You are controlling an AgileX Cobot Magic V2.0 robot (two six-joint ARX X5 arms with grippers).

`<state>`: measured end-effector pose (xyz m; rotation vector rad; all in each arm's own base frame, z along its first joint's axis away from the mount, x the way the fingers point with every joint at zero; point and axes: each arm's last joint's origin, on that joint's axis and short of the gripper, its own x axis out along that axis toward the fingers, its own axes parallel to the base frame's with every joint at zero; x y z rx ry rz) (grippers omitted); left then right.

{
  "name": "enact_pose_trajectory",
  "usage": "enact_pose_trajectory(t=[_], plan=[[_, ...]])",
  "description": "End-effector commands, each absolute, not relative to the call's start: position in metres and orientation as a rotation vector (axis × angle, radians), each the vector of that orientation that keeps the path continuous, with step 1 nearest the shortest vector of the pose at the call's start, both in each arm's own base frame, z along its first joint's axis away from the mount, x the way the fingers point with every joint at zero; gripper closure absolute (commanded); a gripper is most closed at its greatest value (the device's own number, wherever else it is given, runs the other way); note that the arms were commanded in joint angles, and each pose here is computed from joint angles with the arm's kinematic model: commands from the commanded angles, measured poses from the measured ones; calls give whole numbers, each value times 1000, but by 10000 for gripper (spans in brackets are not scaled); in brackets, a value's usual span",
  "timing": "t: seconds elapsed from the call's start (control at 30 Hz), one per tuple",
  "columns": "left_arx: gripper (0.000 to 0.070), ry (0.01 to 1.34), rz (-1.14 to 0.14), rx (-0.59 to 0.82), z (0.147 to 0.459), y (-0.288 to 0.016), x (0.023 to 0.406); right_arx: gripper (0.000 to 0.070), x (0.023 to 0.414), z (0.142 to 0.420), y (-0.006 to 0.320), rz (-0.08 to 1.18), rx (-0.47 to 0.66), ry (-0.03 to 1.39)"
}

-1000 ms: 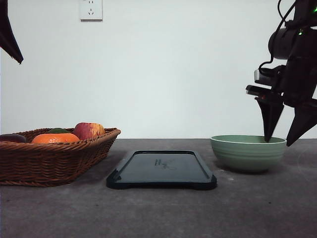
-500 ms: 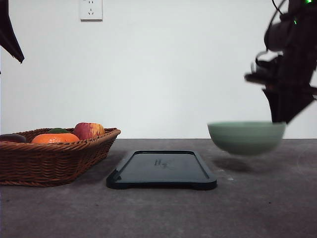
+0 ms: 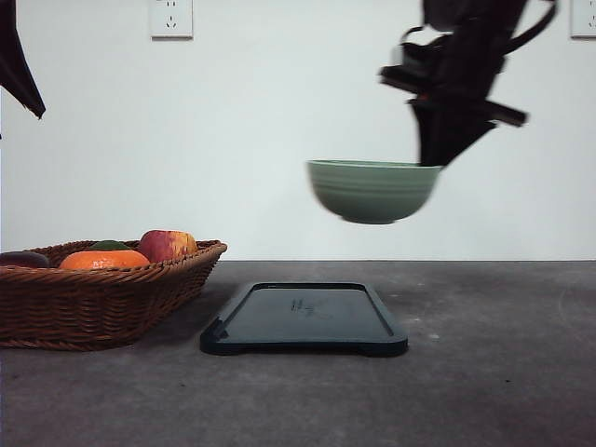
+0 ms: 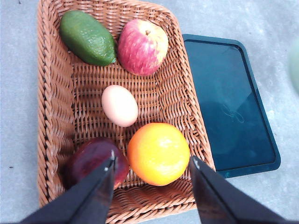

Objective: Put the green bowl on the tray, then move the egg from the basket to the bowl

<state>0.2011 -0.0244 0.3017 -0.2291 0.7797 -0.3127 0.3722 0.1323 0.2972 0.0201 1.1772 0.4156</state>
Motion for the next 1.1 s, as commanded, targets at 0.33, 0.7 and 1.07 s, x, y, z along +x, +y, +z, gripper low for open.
enact_pose_trajectory(t=[0.33, 0.7, 1.07], plan=[[390, 760, -324, -221, 308, -25, 203, 700, 400, 257, 186, 473, -17, 1224], [390, 760, -323, -221, 307, -25, 203, 699, 413, 217, 193, 453, -14, 1298], [390, 761, -323, -221, 307, -25, 203, 501, 409, 216, 197, 449, -25, 1345]])
